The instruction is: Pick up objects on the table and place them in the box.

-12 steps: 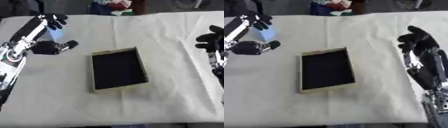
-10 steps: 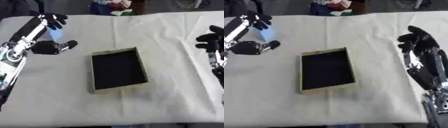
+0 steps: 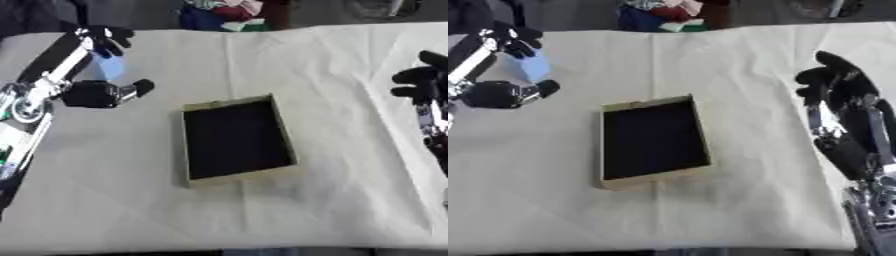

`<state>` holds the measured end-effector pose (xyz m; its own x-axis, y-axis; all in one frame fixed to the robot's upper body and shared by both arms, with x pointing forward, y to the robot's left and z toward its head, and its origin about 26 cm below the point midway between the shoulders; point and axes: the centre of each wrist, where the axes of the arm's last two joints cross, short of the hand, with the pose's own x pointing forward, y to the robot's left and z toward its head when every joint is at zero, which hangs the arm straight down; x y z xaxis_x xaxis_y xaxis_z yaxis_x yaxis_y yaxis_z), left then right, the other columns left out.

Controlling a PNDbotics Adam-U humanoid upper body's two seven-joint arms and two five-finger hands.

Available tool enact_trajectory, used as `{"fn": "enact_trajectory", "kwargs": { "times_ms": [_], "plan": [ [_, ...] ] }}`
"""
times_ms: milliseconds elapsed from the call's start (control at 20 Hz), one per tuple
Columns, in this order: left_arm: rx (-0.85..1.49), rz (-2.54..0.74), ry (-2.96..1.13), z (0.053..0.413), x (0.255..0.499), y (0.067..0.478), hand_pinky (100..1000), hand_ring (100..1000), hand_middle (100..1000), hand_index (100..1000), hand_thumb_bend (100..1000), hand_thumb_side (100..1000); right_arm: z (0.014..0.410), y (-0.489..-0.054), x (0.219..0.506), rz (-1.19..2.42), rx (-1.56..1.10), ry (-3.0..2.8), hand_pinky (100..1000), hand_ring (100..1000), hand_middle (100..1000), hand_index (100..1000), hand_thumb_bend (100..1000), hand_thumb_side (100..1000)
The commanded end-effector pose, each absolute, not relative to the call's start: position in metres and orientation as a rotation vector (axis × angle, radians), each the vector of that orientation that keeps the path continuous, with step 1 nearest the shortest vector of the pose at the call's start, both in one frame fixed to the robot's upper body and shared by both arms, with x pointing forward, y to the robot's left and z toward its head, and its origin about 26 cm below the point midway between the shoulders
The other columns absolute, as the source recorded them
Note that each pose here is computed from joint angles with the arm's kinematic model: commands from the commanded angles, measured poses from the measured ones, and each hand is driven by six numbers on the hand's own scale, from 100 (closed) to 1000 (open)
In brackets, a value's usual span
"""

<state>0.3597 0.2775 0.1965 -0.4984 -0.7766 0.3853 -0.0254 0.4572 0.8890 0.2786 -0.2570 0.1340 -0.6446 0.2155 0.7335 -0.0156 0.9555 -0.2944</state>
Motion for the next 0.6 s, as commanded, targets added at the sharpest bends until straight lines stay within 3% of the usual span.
{"fn": "enact_trajectory", "kwargs": {
  "times_ms": [50, 600],
  "plan": [
    [0.736, -1.121, -1.884, 0.213, 0.358, 0.283, 719, 705, 709, 880, 588, 576, 0.142, -0.259, 0.277, 0.367, -0.153, -2.274, 703, 744, 657, 877, 100, 521],
    [0.965, -1.1, -1.747, 0.242, 0.37, 0.304, 754, 730, 738, 895, 608, 584, 0.141, -0.259, 0.276, 0.37, -0.154, -2.268, 703, 744, 657, 877, 100, 522]
  ]
}}
